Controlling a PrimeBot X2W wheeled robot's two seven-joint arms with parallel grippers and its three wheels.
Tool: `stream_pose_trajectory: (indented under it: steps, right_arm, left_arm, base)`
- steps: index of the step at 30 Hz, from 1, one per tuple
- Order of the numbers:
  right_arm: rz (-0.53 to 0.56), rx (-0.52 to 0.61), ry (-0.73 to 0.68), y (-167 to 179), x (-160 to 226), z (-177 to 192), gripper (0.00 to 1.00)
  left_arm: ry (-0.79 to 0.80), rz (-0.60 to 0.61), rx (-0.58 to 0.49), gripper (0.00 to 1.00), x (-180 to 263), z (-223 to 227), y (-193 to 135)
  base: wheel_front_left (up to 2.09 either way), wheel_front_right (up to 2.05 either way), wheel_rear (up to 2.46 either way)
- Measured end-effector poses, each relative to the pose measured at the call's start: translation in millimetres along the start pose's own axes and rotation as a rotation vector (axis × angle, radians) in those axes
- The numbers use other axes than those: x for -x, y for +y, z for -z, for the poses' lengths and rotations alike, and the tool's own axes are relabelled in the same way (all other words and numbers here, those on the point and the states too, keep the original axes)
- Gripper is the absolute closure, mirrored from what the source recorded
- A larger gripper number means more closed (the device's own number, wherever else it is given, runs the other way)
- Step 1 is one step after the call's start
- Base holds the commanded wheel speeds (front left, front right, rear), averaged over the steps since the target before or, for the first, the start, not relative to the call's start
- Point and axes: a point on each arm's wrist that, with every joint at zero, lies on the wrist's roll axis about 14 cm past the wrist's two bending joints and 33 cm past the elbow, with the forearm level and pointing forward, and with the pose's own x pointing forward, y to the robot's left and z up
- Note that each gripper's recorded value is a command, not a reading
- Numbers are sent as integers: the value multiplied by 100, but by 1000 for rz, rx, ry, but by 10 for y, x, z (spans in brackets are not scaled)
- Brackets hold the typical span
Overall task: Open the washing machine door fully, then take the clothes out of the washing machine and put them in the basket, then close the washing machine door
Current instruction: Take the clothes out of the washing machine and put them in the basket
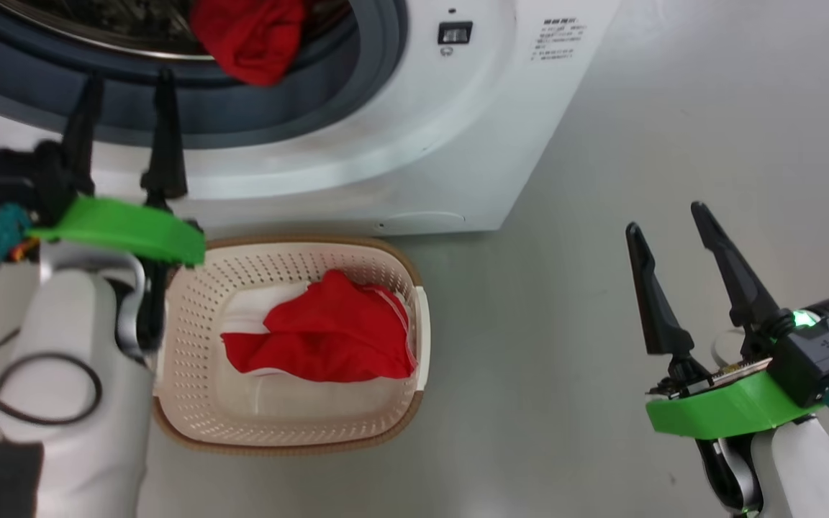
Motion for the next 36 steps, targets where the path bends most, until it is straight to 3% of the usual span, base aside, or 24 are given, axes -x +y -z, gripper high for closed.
stream_pose_trajectory:
  steps: [11, 18, 31, 36]
  right_arm:
    - [22, 8, 30, -129, -163, 200, 0]
    - [23, 2, 69, -150, -198, 372, 0]
    - [39, -19, 94, -219, -223, 487, 0]
    - [54, -22, 113, -270, -190, 544, 0]
  left_arm:
    - [35, 28, -58, 0, -633, 196, -23]
    - [105, 35, 15, 0, -871, 465, -102]
    - [368, 80, 133, 0, -1054, 1013, -377]
    - [482, 105, 96, 0, -999, 1273, -401]
  base:
    - [0, 0, 0]
    - [0, 0, 0]
    - [0, 0, 0]
    - [0, 0, 0]
